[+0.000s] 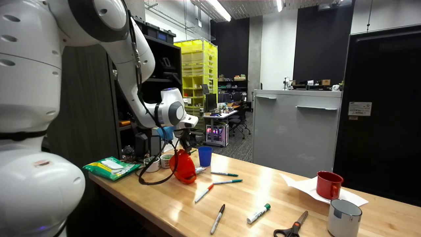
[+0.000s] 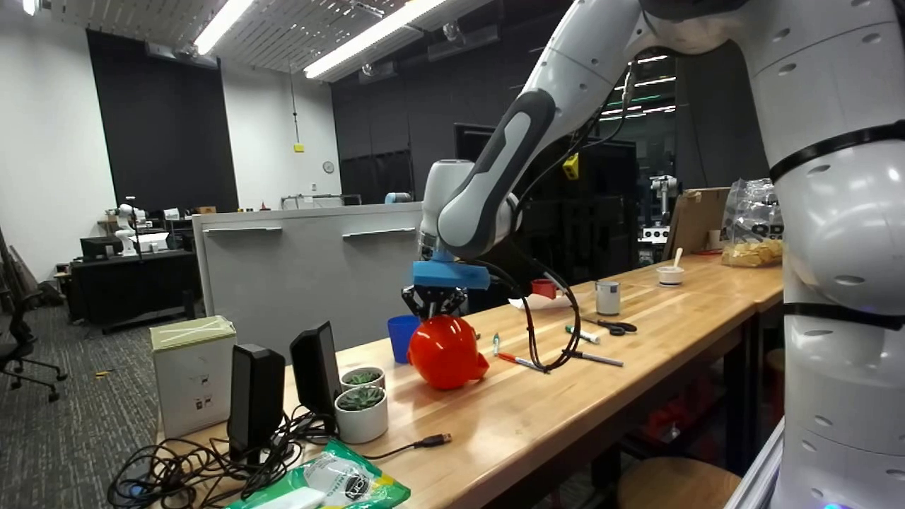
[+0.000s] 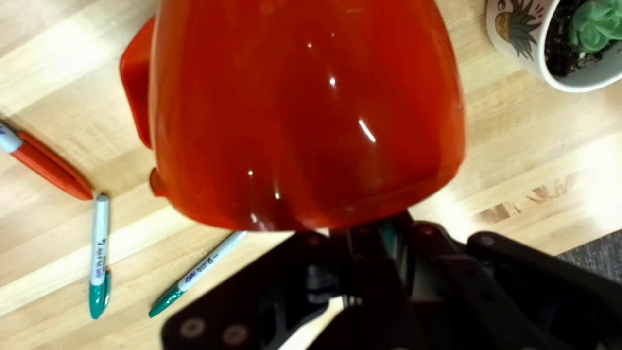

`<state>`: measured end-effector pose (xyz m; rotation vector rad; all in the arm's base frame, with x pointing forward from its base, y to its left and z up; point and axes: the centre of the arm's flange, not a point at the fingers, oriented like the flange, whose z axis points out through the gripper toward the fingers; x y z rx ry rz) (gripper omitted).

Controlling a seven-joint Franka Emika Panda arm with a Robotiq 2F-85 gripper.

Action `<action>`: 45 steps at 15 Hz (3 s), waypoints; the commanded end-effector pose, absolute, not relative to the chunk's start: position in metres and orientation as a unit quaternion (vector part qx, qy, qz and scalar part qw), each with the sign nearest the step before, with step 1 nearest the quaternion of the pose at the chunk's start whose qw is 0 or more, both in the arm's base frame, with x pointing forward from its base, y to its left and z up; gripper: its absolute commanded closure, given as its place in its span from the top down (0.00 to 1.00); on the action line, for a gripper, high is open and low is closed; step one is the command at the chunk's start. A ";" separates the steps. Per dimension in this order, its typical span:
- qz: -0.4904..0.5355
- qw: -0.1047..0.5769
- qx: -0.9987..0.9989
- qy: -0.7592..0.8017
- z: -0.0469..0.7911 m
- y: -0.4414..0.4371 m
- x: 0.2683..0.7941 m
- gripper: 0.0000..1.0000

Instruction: Remove one pencil from the cup, then put the cup upright

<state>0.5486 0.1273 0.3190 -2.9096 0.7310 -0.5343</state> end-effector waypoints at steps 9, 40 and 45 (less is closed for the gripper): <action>-0.261 0.029 -0.938 0.225 0.363 0.134 0.532 0.02; -0.368 -0.330 -0.818 0.294 0.384 0.016 0.485 0.02; -0.339 -0.330 -0.832 0.290 0.333 -0.013 0.464 0.02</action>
